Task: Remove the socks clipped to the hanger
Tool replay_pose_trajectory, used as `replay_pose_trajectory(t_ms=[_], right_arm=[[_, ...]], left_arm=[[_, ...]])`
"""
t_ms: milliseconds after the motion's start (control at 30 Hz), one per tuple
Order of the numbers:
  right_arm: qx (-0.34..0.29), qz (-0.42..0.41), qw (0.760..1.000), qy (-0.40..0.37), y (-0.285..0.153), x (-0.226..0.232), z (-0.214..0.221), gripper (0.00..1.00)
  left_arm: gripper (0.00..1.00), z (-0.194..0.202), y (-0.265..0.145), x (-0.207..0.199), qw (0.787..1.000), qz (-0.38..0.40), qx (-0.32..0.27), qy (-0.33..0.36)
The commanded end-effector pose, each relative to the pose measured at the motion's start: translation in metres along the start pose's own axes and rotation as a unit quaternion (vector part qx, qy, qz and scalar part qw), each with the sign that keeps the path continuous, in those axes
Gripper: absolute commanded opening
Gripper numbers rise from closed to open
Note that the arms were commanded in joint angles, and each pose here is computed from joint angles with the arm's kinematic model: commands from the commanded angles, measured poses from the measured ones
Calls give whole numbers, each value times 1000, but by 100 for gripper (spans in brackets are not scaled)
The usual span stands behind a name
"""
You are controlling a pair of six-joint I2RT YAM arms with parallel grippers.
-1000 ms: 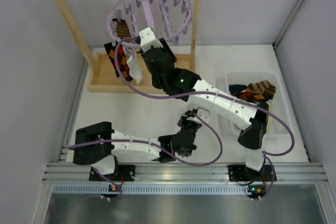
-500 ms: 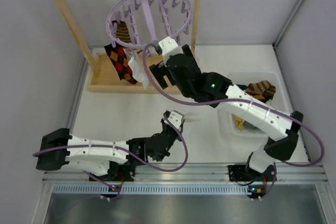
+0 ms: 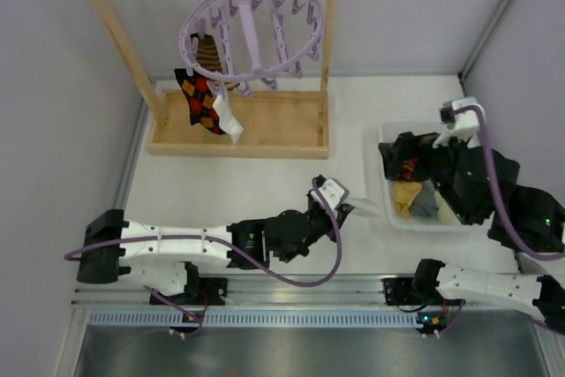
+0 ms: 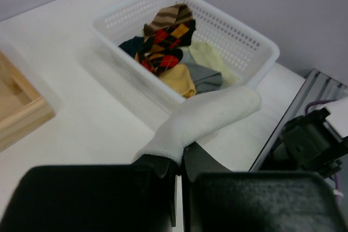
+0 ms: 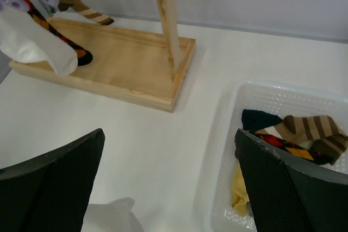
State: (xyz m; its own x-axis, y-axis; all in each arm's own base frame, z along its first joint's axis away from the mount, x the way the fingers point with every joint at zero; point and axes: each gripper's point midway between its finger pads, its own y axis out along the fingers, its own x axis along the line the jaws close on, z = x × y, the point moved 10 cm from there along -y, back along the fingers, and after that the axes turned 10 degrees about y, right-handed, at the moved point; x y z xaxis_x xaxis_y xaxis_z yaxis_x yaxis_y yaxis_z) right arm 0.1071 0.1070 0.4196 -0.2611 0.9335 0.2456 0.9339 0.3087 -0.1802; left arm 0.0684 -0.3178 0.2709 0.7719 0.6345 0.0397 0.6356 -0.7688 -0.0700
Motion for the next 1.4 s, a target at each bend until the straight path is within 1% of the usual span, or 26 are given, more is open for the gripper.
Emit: replay_pose_trajectory(t_ms=[0,100,167,300,333,367,400,433,500,533,567,600,667,733,767,800,833,933,1033,1067,1100,1167,1200,1267,1300,1367], right_arm=[[-13,75,996,36,-18,-32,9,99],[-35,96,993,61,-36,-53,10,99],[-50,104,990,76,-47,-66,8,100],[-74,119,986,95,-64,-82,0,100],[-83,116,984,101,-70,-86,-5,99],[-86,117,985,96,-72,-88,-8,100],[-93,116,984,102,-77,-91,-14,99],[-96,121,983,100,-79,-92,-17,99],[-100,122,982,99,-85,-96,-24,99],[-100,124,982,97,-86,-96,-25,99],[-100,123,983,96,-87,-97,-27,99],[-100,122,983,95,-87,-97,-28,100],[-96,124,984,88,-86,-96,-28,100],[-94,130,984,83,-85,-96,-27,100],[-95,131,983,84,-86,-96,-27,99],[-95,133,983,83,-85,-96,-27,100],[-98,134,982,87,-85,-96,-28,99],[-95,137,983,81,-81,-92,-27,100],[-94,136,983,80,-77,-89,-26,100],[-99,130,983,88,-77,-87,-28,99],[-98,113,984,92,-77,-86,-27,99],[-108,98,984,99,-76,-83,-29,99],[-105,91,985,97,-74,-81,-28,99],[-102,77,988,92,-71,-77,-27,100],[-96,55,990,91,-67,-70,-28,99],[-91,39,991,87,-64,-64,-27,99]], left_arm=[[0,-35,20,-18,999,40,-23,-7],[0,-45,54,-32,999,51,-16,1],[0,-50,81,-44,996,91,-10,-10],[0,-51,138,-44,991,131,10,-19],[0,-72,149,-46,991,131,-12,-18],[0,-44,168,-54,991,131,30,5],[0,-43,176,-58,990,133,34,10],[0,-58,187,-62,991,133,18,9],[0,-22,211,-71,987,141,69,24],[0,-35,220,-74,987,149,54,14],[0,-30,228,-72,987,148,62,7],[0,-7,239,-75,985,148,84,10],[16,-2,248,-73,985,149,90,6],[39,11,253,-73,981,161,108,3],[69,15,255,-67,981,159,113,-5],[88,16,256,-64,981,157,116,-7],[99,16,254,-62,980,156,120,-6],[99,5,241,-54,980,160,120,9],[99,12,224,-41,982,126,139,25],[99,-4,214,-32,986,101,127,25],[99,15,204,-27,983,89,156,31],[99,7,184,-15,986,54,156,21],[99,23,174,-8,983,37,178,27],[99,20,157,2,983,11,179,24],[99,37,147,11,979,-29,199,36],[99,44,132,21,976,-57,207,26]])
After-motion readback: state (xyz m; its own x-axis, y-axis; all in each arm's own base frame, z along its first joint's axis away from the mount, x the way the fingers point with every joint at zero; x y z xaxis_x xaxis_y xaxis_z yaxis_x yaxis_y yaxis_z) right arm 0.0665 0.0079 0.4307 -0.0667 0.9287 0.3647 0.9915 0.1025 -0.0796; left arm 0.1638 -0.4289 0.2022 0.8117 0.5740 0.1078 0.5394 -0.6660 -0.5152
